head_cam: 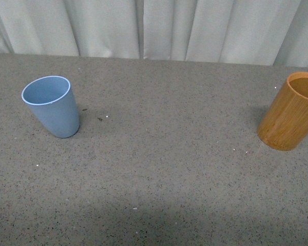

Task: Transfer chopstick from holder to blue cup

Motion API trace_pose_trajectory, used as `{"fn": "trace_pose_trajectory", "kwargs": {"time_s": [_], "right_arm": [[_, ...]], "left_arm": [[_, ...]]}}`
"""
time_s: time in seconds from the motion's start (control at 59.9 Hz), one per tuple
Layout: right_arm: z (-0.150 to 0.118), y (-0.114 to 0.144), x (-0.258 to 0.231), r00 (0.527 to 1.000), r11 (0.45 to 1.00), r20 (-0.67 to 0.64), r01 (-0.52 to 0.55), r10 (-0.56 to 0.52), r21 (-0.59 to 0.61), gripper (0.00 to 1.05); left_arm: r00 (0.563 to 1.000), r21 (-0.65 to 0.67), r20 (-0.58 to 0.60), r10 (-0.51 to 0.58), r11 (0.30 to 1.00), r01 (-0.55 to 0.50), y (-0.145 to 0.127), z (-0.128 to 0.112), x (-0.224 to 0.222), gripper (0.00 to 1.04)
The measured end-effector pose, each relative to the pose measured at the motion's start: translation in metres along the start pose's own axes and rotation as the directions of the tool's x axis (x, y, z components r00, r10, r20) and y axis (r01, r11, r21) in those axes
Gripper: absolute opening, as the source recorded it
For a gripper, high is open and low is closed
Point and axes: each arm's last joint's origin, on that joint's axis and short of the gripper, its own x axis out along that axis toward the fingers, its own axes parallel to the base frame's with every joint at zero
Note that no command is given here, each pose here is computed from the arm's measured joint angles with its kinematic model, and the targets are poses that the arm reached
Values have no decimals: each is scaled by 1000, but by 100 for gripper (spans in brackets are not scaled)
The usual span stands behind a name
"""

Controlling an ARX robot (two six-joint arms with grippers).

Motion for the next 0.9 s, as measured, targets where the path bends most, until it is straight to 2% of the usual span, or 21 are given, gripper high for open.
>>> {"fn": "trace_pose_trajectory", "kwargs": {"time_s": [0.902], "right_arm": [[0,0,0,1000,1000,0,0,0,0,95]], "left_arm": [[1000,0,0,0,1000,0,0,0,0,98]]}}
